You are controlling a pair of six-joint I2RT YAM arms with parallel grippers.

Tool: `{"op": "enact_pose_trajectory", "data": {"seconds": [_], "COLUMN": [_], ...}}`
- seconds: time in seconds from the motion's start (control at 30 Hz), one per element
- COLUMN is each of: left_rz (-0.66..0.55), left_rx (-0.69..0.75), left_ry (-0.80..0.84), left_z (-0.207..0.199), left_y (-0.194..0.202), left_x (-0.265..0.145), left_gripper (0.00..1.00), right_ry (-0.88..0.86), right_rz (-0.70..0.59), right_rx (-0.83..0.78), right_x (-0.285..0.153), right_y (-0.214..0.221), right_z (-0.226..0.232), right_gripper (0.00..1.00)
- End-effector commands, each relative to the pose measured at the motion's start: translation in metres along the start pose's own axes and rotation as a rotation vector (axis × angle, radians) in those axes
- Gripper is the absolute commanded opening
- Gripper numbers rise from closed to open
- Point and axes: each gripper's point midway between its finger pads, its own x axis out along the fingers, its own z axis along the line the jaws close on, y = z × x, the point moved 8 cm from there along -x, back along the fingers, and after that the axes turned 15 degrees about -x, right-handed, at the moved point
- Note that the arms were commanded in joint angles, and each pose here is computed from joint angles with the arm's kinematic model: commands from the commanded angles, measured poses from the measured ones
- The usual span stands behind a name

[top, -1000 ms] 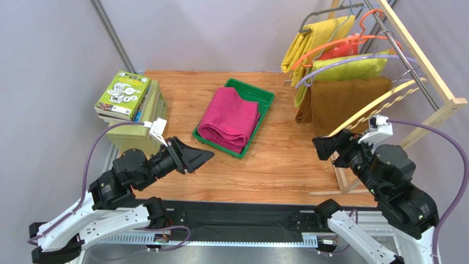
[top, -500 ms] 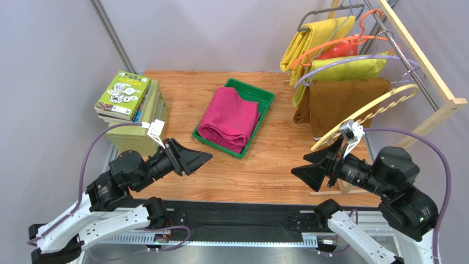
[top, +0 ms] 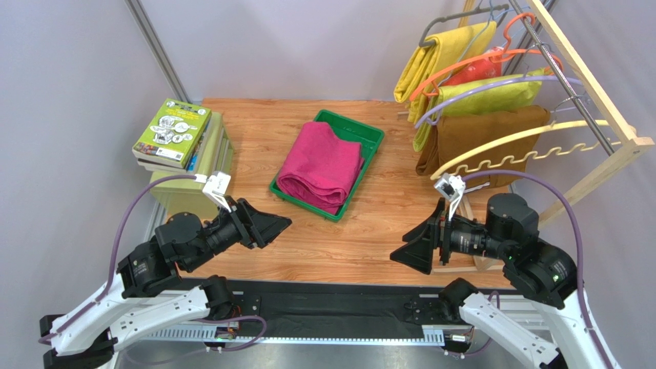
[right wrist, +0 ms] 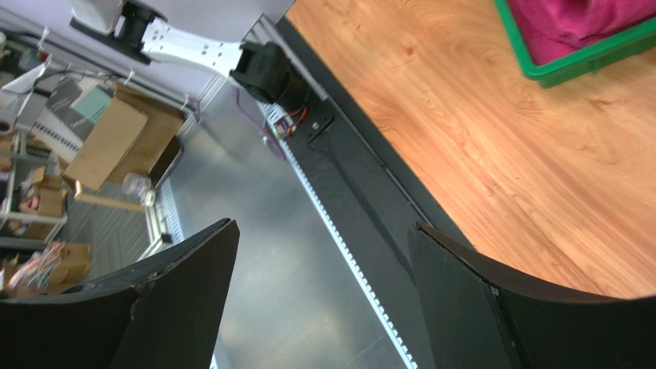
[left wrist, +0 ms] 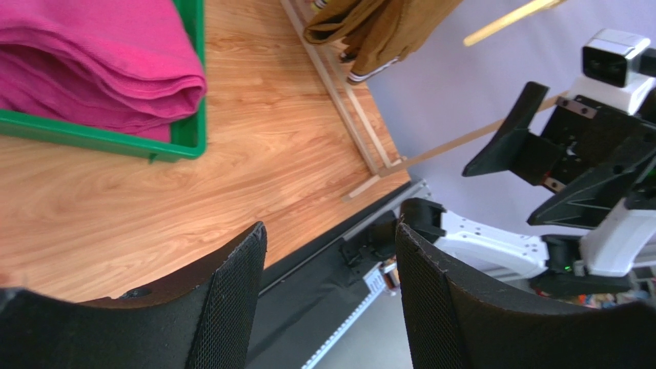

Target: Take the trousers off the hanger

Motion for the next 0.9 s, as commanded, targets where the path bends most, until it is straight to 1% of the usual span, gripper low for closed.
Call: {"op": "enact_pose_trajectory", "data": {"seconds": [0.0, 0.03, 0.07, 0.1, 0.13, 0.17, 0.2, 0.23, 0.27, 0.3, 0.33, 0.4, 0.43, 0.5, 0.53, 0.57, 0.63, 0.67, 0.73, 0.77, 0.8, 0.87], "left_rz": [-0.063, -0.066, -0.077, -0.081, -0.084, -0.091, -0.095, -0.098, -0.107, -0.112, -0.118, -0.115, -0.113, -0.107, -0.106, -0.096, -0.112, -0.107, -0.113, -0.081, -0.072, -0.037], "left_rx": [0.070, 0.072, 0.073, 0.068, 0.065, 0.057, 0.041, 0.032, 0.013, 0.001, -0.012, -0.042, -0.052, -0.082, -0.090, -0.103, -0.125, -0.138, -0.157, -0.148, -0.142, -0.146], "left_ry": [-0.065, -0.074, -0.085, -0.089, -0.090, -0.092, -0.092, -0.091, -0.088, -0.083, -0.064, -0.013, 0.007, 0.070, 0.089, 0.110, 0.172, 0.189, 0.240, 0.221, 0.247, 0.265], "left_z": [0.013, 0.016, 0.019, 0.023, 0.026, 0.028, 0.033, 0.036, 0.039, 0.046, 0.048, 0.056, 0.058, 0.065, 0.068, 0.076, 0.077, 0.086, 0.088, 0.092, 0.089, 0.095], "left_y": [-0.007, -0.006, -0.007, -0.005, -0.004, -0.004, -0.001, 0.001, 0.001, 0.005, 0.006, 0.014, 0.017, 0.025, 0.028, 0.035, 0.037, 0.044, 0.048, 0.054, 0.055, 0.065], "left_x": [-0.008, -0.009, -0.009, -0.010, -0.010, -0.011, -0.013, -0.014, -0.015, -0.017, -0.019, -0.020, -0.020, -0.019, -0.018, -0.017, -0.017, -0.014, -0.011, -0.005, -0.003, 0.006], "left_gripper": [0.69, 0.69, 0.70, 0.70, 0.70, 0.71, 0.71, 0.71, 0.71, 0.72, 0.72, 0.72, 0.72, 0.73, 0.73, 0.73, 0.74, 0.74, 0.75, 0.75, 0.75, 0.75], "right_ry": [0.047, 0.098, 0.143, 0.200, 0.251, 0.254, 0.261, 0.274, 0.283, 0.296, 0.327, 0.319, 0.324, 0.331, 0.310, 0.331, 0.349, 0.379, 0.370, 0.372, 0.376, 0.338], "right_rz": [-0.002, 0.010, 0.054, 0.049, 0.023, -0.018, -0.018, -0.064, -0.071, -0.071, -0.104, -0.138, -0.169, -0.209, -0.280, -0.259, -0.324, -0.297, -0.349, -0.359, -0.368, -0.439], "right_rx": [0.008, -0.038, -0.058, -0.077, -0.097, -0.087, -0.083, -0.060, -0.055, -0.053, -0.038, -0.030, -0.014, 0.003, 0.031, 0.031, 0.081, 0.103, 0.143, 0.182, 0.196, 0.249], "right_x": [0.029, 0.038, 0.056, 0.063, 0.070, 0.079, 0.092, 0.104, 0.111, 0.120, 0.130, 0.143, 0.154, 0.161, 0.159, 0.164, 0.159, 0.159, 0.156, 0.151, 0.149, 0.137], "right_y": [-0.014, -0.013, -0.013, -0.015, -0.017, -0.024, -0.023, -0.025, -0.023, -0.020, -0.015, -0.007, 0.006, 0.020, 0.017, 0.039, 0.045, 0.067, 0.077, 0.093, 0.102, 0.106], "right_z": [-0.003, 0.001, 0.001, 0.004, 0.011, 0.016, 0.019, 0.019, 0.019, 0.018, 0.013, 0.010, 0.003, -0.005, -0.004, -0.015, -0.022, -0.033, -0.038, -0.046, -0.051, -0.054], "right_gripper": [0.86, 0.86, 0.86, 0.87, 0.87, 0.88, 0.88, 0.88, 0.88, 0.88, 0.88, 0.89, 0.89, 0.91, 0.91, 0.91, 0.93, 0.94, 0.94, 0.94, 0.94, 0.94]}}
